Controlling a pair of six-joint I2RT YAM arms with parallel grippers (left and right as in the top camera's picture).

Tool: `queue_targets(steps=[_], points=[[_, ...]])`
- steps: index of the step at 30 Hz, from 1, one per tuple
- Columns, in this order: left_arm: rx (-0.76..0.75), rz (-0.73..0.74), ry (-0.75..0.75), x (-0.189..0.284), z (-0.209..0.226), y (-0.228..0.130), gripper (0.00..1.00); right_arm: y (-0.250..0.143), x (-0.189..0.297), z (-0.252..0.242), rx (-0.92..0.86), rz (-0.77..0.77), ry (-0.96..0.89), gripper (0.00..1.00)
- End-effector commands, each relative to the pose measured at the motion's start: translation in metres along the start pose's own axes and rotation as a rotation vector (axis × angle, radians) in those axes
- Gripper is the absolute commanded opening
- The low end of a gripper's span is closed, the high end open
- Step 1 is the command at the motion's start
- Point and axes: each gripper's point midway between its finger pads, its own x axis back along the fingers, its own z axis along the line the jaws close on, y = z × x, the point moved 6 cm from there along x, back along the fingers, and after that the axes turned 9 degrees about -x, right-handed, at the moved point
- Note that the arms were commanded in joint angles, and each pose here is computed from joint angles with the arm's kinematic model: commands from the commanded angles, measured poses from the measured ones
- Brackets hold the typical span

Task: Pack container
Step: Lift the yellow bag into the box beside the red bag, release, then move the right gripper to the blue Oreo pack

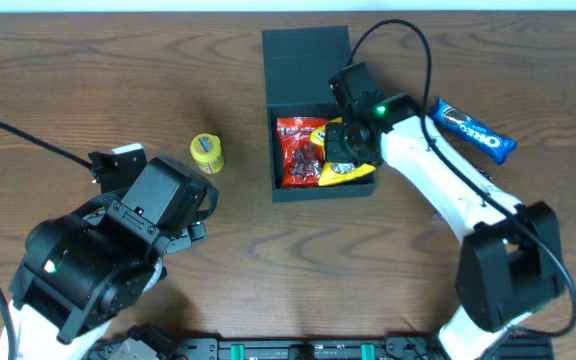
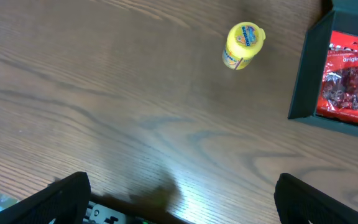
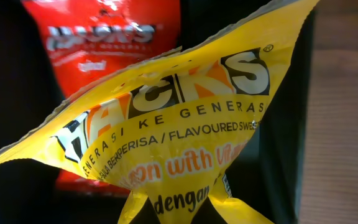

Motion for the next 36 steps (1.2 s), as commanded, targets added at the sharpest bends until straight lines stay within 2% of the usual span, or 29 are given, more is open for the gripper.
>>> queue_targets(steps=[1,5,19,20,21,24,25,29,32,36], points=[[0.008,0.001,0.002,0.0,0.001,-0.001,0.95,0.002,-0.008,0.002,0.022,0.001,-0.018,0.01],[0.008,0.0,0.002,0.0,0.001,-0.001,0.95,0.002,-0.024,-0.002,0.022,0.014,-0.059,0.01],[0.008,-0.001,0.003,0.0,0.002,-0.001,0.95,0.014,-0.023,-0.011,0.016,-0.071,-0.134,0.02],[0.007,-0.001,0.004,0.0,0.001,-0.001,0.95,0.014,-0.023,-0.011,0.016,-0.071,-0.134,0.1],[0.008,-0.001,0.003,0.0,0.002,-0.001,0.95,0.014,-0.023,-0.011,0.016,-0.07,-0.134,0.43],[0.007,-0.001,0.004,0.0,0.001,-0.001,0.95,0.014,-0.023,-0.011,0.016,-0.07,-0.133,0.93],[0.006,-0.001,0.003,0.0,0.002,-0.001,0.95,0.013,-0.023,-0.01,0.017,-0.066,-0.129,0.99],[0.004,-0.002,0.005,0.0,0.002,-0.001,0.95,0.013,-0.01,-0.006,0.018,-0.074,-0.098,0.99],[0.004,-0.002,0.005,0.0,0.002,-0.001,0.95,0.017,0.035,0.002,0.04,-0.15,-0.031,0.99],[0.004,-0.004,0.008,0.0,0.002,-0.001,0.95,0.013,0.105,0.013,0.205,-0.261,0.126,0.99]])
